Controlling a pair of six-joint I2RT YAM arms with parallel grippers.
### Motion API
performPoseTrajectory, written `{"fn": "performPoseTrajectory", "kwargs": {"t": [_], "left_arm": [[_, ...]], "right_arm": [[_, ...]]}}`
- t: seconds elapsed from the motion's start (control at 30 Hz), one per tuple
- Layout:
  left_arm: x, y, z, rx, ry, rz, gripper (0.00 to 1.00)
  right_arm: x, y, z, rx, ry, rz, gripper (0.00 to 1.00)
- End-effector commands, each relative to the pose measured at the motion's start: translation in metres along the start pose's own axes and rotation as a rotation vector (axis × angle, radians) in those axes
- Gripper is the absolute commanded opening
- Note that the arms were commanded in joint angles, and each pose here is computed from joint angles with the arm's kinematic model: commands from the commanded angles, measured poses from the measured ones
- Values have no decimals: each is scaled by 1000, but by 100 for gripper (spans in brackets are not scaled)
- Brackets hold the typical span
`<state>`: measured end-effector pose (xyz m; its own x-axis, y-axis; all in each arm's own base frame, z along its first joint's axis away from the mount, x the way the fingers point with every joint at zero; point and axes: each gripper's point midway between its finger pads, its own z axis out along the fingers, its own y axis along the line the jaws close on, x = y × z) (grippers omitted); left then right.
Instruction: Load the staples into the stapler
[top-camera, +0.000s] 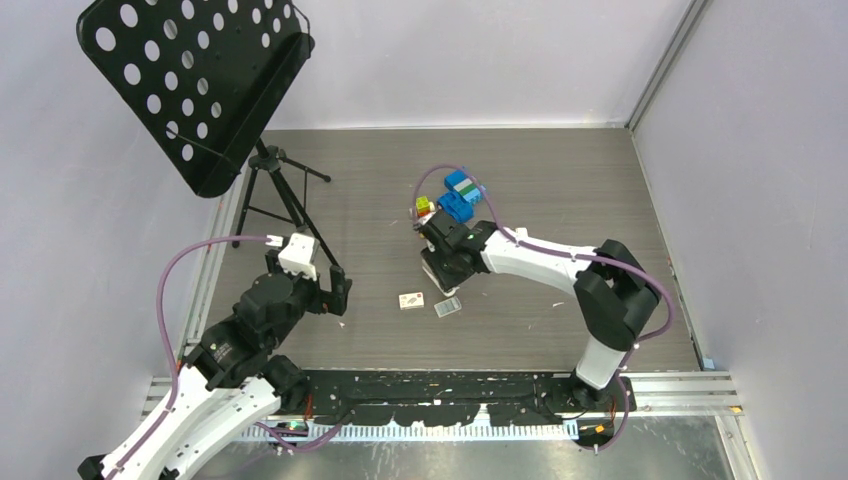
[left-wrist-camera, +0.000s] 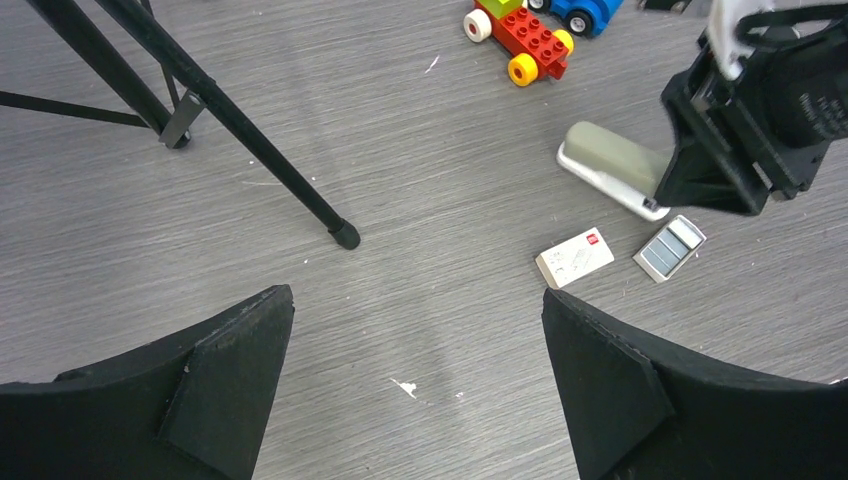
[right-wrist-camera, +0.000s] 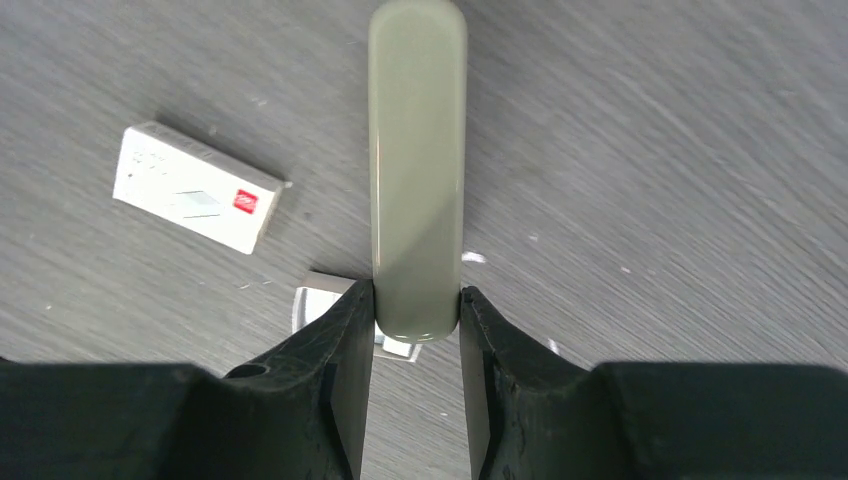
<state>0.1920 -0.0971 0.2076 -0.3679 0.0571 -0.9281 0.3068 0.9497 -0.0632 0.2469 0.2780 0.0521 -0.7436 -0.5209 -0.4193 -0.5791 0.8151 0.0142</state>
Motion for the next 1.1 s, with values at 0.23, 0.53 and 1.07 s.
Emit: {"fn": "performPoseTrajectory", "kwargs": {"t": [0.23,0.53,1.07], "left_arm": [[-7,-3,3,18,-23,-18,97],[-6,-1,4,9,-20,-19,97],[-10,10,4,-33,-40,-34,97]], "right_arm": [[-5,-113,-39,257,-129,291,5],[5,-172,-31,356,-175,490,4],[-25,-177,-45,296,-301,548,51]]}}
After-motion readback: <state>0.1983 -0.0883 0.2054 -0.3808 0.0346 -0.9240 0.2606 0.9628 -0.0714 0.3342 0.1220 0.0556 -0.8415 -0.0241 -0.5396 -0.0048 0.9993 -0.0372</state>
